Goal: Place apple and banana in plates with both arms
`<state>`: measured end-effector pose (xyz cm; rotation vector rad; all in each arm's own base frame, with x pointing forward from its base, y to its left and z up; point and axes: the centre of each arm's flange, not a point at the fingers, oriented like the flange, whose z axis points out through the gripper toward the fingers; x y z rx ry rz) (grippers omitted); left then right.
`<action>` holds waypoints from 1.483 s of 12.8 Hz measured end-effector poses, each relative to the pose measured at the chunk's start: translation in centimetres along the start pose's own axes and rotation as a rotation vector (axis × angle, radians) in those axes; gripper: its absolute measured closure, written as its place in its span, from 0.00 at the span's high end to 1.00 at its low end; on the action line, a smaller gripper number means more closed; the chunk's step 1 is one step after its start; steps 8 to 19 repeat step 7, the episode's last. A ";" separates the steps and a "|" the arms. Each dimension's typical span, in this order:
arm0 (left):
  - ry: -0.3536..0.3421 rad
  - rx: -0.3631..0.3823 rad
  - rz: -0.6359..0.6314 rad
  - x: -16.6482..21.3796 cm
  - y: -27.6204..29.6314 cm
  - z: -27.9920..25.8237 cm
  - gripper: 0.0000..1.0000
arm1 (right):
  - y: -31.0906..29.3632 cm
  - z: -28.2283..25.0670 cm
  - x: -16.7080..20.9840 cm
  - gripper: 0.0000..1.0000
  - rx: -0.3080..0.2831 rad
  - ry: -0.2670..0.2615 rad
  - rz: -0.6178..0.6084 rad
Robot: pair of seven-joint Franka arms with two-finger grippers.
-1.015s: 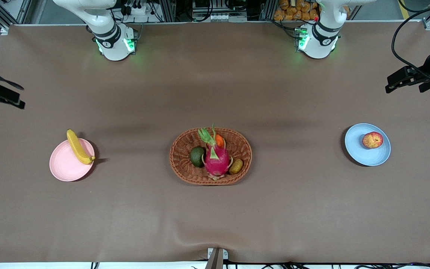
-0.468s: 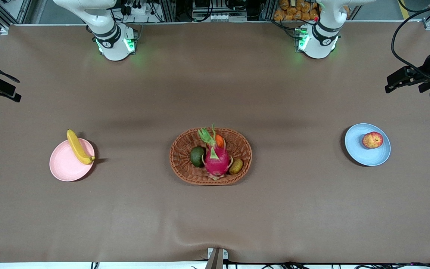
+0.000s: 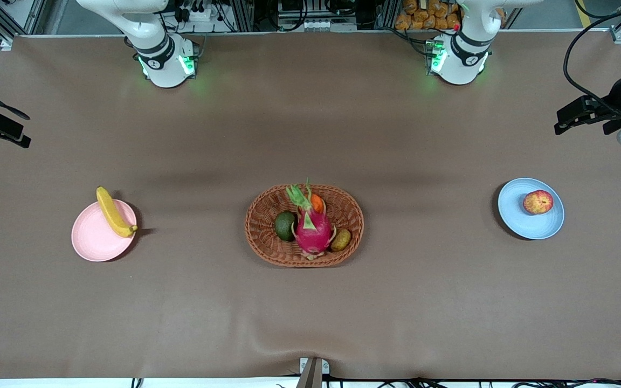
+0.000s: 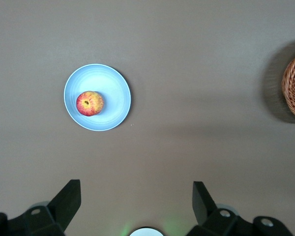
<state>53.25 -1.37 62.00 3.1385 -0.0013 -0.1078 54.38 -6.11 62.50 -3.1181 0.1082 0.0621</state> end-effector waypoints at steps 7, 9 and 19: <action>-0.002 0.000 0.003 0.1 0.1 0.1 1.00 | -0.4 0.0 0.0 1.00 -0.002 -0.001 -0.012; -0.002 0.000 0.003 0.1 0.1 0.1 1.00 | -0.4 0.0 0.0 1.00 -0.002 -0.001 -0.012; -0.002 0.000 0.003 0.1 0.1 0.1 1.00 | -0.4 0.0 0.0 1.00 -0.002 -0.001 -0.012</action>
